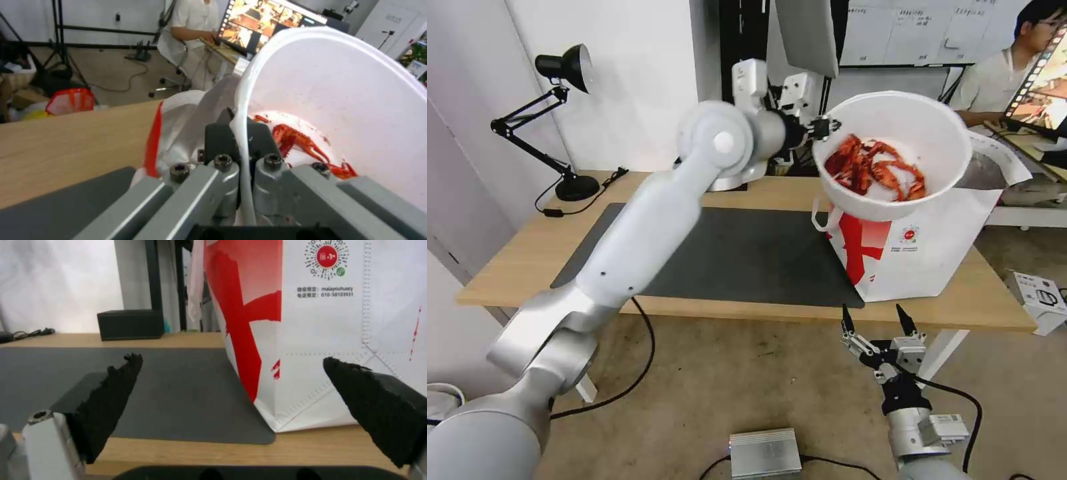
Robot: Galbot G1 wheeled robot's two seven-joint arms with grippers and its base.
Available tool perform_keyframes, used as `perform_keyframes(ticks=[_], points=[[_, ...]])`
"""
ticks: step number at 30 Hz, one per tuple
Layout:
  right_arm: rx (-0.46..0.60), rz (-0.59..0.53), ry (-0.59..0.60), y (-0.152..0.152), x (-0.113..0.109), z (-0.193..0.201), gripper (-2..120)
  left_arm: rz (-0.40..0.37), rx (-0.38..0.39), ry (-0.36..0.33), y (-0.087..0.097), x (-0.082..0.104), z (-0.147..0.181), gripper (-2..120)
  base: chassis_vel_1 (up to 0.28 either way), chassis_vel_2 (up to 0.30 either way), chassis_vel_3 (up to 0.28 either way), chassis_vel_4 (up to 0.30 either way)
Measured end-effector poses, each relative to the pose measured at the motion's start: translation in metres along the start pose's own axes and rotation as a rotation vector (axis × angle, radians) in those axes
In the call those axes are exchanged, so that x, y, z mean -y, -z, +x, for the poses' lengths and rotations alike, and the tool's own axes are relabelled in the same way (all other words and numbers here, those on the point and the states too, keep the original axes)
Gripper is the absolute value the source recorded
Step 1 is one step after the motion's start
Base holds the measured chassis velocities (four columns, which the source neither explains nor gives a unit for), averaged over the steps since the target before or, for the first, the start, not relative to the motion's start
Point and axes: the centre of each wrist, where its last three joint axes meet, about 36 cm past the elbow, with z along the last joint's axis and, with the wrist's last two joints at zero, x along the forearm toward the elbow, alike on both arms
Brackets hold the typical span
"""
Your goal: Pick up the trash from the table and place it into the takeout bag.
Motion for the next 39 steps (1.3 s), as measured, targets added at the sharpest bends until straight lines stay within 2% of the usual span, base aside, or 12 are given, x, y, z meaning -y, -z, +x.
perform_keyframes(ticks=[10, 22, 31, 39], points=[[0.000, 0.000, 0.000, 0.000, 0.000, 0.000, 100, -0.010, -0.008, 0.011, 0.009, 0.006, -0.016, 0, 0.000, 0.000, 0.000, 0.000], [0.000, 0.000, 0.000, 0.000, 0.000, 0.000, 100, -0.007, -0.019, 0.019, 0.015, 0.025, -0.053, 0, 0.000, 0.000, 0.000, 0.000], [0.000, 0.000, 0.000, 0.000, 0.000, 0.000, 100, -0.005, -0.001, 0.050, 0.025, 0.023, -0.070, 0, 0.000, 0.000, 0.000, 0.000], [0.000, 0.000, 0.000, 0.000, 0.000, 0.000, 100, 0.009, 0.033, 0.080, 0.021, 0.025, -0.079, 0, 0.000, 0.000, 0.000, 0.000]])
